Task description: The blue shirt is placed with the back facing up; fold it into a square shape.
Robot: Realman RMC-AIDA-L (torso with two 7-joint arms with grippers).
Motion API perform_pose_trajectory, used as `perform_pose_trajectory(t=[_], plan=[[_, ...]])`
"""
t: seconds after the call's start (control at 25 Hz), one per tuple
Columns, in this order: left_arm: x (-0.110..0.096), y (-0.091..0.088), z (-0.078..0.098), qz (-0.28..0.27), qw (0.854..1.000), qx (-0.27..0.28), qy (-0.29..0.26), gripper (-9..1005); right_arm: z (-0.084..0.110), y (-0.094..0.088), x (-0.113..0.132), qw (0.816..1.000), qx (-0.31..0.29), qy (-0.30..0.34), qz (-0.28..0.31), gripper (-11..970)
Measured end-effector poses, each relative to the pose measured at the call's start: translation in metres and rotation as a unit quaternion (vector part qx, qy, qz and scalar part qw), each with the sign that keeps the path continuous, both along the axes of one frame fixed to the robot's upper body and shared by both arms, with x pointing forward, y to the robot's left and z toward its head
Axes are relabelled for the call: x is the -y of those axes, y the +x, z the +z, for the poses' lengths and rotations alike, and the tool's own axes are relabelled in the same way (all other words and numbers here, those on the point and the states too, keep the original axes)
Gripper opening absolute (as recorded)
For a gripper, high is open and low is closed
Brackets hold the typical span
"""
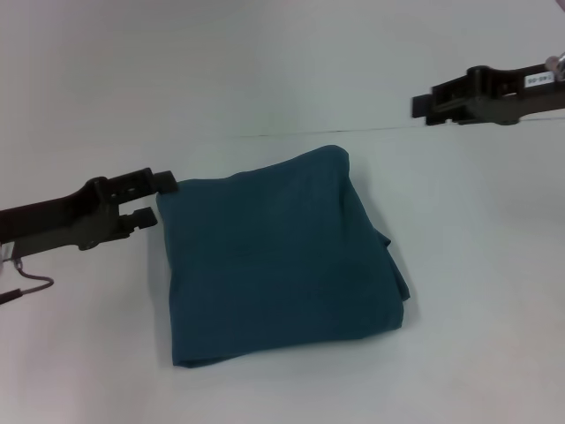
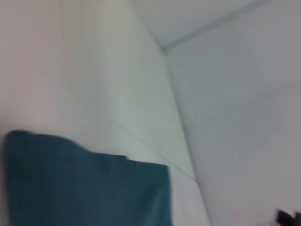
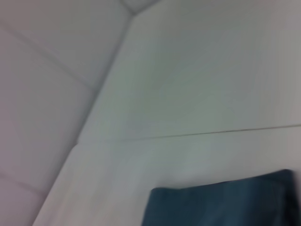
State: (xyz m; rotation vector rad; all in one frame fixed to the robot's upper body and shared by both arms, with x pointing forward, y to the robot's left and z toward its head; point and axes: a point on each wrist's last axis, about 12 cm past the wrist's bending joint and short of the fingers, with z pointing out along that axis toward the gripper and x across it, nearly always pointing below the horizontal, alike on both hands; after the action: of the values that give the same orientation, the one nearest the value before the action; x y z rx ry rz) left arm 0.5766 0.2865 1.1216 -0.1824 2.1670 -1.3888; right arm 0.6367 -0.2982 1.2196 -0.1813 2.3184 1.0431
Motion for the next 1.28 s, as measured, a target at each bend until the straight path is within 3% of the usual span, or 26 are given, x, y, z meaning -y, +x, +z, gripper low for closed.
perform_pose_trajectory(t=[0.2, 0.24, 0.28, 0.4, 0.44, 0.64, 0.92, 1.28], plan=[[-0.008, -0.013, 0.010, -0.068, 0.993, 0.095, 0.010, 855, -0.018, -0.013, -0.019, 0.995, 0.051, -0.005, 0.085, 331], [-0.008, -0.013, 0.010, -0.068, 0.993, 0.095, 0.010, 856, -0.022, -0.016, -0.023, 0.993, 0.058, -0.009, 0.102, 368], [-0.013, -0.022, 0.013, -0.093, 0.986, 0.136, 0.015, 856, -0.031, -0.022, -0.029, 0.987, 0.076, -0.020, 0.140, 405], [-0.017, -0.033, 0.013, -0.132, 0.975, 0.178, 0.033, 855, -0.043, -0.030, -0.033, 0.980, 0.094, -0.028, 0.173, 515], [-0.019, -0.042, 0.008, -0.168, 0.964, 0.198, 0.057, 855, -0.048, -0.033, -0.035, 0.977, 0.104, -0.031, 0.186, 552], [-0.020, -0.053, -0.006, -0.199, 0.954, 0.202, 0.101, 853, -0.084, -0.058, -0.040, 0.968, 0.116, -0.020, 0.221, 766], [-0.004, -0.053, -0.012, -0.246, 0.940, 0.205, 0.115, 851, -0.117, -0.083, -0.048, 0.961, 0.097, 0.026, 0.256, 726], [0.009, -0.056, -0.022, -0.275, 0.925, 0.224, 0.133, 851, -0.132, -0.089, -0.060, 0.959, 0.093, 0.044, 0.263, 726]])
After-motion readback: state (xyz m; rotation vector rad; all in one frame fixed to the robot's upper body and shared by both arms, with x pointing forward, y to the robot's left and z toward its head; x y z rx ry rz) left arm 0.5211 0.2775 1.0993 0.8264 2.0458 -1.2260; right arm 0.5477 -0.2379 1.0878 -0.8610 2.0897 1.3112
